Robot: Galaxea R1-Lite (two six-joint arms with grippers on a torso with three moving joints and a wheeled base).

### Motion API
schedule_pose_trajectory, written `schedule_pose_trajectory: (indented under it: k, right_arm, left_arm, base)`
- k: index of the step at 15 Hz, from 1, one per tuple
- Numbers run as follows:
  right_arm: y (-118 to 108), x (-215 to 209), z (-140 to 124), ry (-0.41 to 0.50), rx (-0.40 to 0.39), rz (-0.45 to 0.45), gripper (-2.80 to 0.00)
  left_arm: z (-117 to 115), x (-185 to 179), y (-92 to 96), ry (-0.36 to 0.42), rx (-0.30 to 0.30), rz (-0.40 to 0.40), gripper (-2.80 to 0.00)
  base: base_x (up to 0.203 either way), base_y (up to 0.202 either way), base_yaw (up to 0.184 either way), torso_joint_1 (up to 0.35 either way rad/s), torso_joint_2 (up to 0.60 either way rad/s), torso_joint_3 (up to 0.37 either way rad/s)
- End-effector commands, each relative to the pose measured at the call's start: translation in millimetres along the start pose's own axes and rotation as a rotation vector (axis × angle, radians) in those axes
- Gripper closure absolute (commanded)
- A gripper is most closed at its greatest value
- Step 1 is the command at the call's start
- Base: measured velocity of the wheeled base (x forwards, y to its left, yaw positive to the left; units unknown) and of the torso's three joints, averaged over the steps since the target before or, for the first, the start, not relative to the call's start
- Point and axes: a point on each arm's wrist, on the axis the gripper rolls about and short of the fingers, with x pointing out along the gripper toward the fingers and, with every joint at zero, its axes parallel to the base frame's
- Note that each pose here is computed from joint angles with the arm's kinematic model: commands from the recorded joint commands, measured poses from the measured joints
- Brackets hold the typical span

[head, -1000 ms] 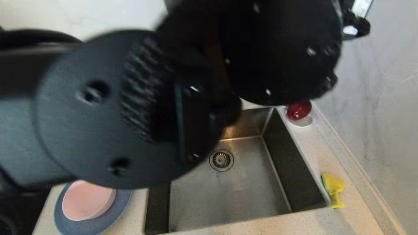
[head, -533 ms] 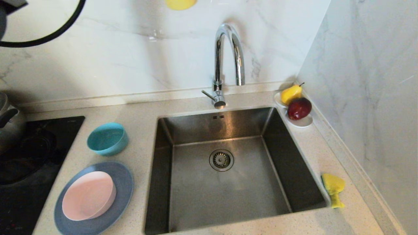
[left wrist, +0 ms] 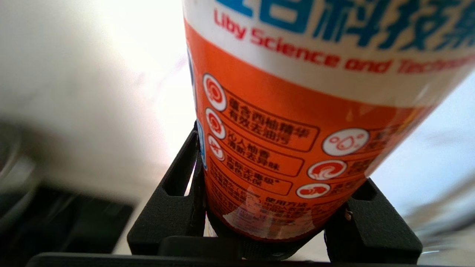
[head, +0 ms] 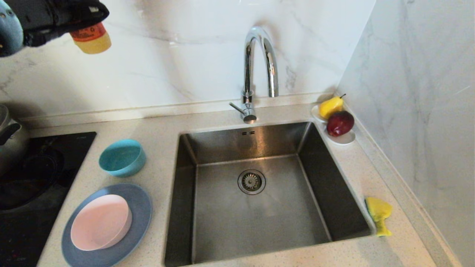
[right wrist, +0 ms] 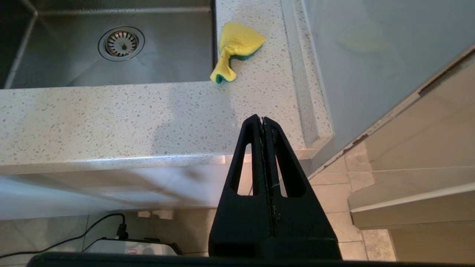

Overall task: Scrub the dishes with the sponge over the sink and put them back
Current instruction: Place the dish soap on the table

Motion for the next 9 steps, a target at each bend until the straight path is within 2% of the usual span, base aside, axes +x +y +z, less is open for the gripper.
schedule_pose_trajectory:
  k: [1, 5, 9]
  right_arm:
    - [0, 0, 0, 0.002, 0.000, 0.000, 0.00]
    - [0, 0, 0, 0.002, 0.000, 0.000, 0.00]
    - [0, 0, 0, 0.001, 0.000, 0.000, 0.00]
  left_arm:
    - [-43, 21, 14.1, 0.100, 0.058, 0.084, 0.00]
    - [-85, 46, 9.4, 0.179, 0.033, 0.155, 0.00]
    - [-150, 73, -3.0, 0.283, 0.006, 0.240, 0.00]
  base:
    - [0.000, 0.000, 0.000, 0.000, 0.00, 0.000]
    - [0.000, 0.000, 0.000, 0.000, 0.00, 0.000]
    - [0.000, 0.000, 0.000, 0.000, 0.00, 0.000]
